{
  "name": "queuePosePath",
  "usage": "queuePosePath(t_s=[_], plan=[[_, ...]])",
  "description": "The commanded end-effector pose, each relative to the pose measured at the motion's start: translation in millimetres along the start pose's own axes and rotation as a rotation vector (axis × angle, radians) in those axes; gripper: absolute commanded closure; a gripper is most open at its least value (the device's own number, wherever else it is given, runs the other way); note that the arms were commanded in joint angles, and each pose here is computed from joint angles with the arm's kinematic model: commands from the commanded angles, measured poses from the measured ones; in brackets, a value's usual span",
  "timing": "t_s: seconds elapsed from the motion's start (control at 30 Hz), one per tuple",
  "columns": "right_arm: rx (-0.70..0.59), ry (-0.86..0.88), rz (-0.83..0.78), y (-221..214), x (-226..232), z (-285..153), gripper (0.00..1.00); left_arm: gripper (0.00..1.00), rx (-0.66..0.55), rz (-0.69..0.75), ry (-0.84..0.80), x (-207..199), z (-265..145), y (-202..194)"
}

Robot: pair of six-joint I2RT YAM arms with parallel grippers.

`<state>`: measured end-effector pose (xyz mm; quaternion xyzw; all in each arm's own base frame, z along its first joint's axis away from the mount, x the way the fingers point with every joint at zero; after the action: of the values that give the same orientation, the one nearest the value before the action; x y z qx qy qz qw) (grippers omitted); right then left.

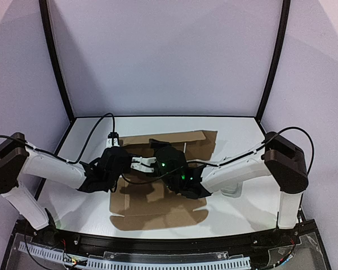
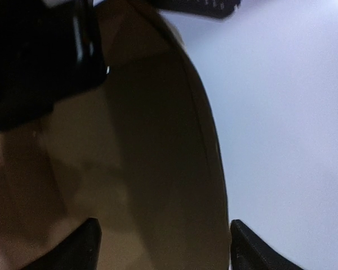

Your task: Fold the paper box

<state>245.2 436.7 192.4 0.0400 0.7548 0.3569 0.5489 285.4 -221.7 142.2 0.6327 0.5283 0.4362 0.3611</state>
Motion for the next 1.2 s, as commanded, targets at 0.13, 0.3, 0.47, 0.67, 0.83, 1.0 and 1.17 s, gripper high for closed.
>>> queuePosePath(t_s=[0.13, 0.3, 0.47, 0.67, 0.83, 1.0, 1.17], plan=[[-0.191, -0.105, 0.251, 56.3, -61.4, -46.0, 0.02, 0.99, 0.166, 0.115, 0.185, 16.6, 8.0, -22.6], [-0.171, -0.156, 0.323, 48.9, -79.9, -57.3, 0.02, 0.99, 0.246, 0.137, 0.267, 28.0, 1.9, -29.2], [-0.099, -0.126, 0.511, 30.2, -85.5, -61.1, 0.02, 0.99, 0.301, 0.049, 0.275, 30.1, -6.1, -18.2], [-0.071, 0.163, 0.796, 11.6, -72.3, -72.0, 0.02, 0.99, 0.347, -0.237, 0.178, 15.4, -14.8, 11.1], [0.008, 0.091, 0.867, -12.7, -91.2, -78.8, 0.02, 0.99, 0.368, -0.257, 0.152, 12.3, -17.8, 19.4], [0.146, 0.125, 0.983, -54.5, -131.8, -89.5, 0.02, 0.99, 0.357, -0.28, 0.093, 19.9, -31.7, 30.7], [0.245, 0.18, 1.139, -104.9, -162.3, -119.3, 0.02, 0.99, 0.317, -0.357, -0.014, 23.7, -45.1, 38.5]])
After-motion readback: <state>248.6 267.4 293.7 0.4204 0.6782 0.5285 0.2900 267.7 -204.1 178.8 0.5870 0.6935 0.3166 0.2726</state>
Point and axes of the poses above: each gripper's point midway between its finger pads, its own z axis out along the fingers, its own x axis along the line the jaws close on, y = z × x, the point moved 6 cm from there along -z, back along the fingers, and after that the axes turned 14 degrees about z, right-handed, at the moved point
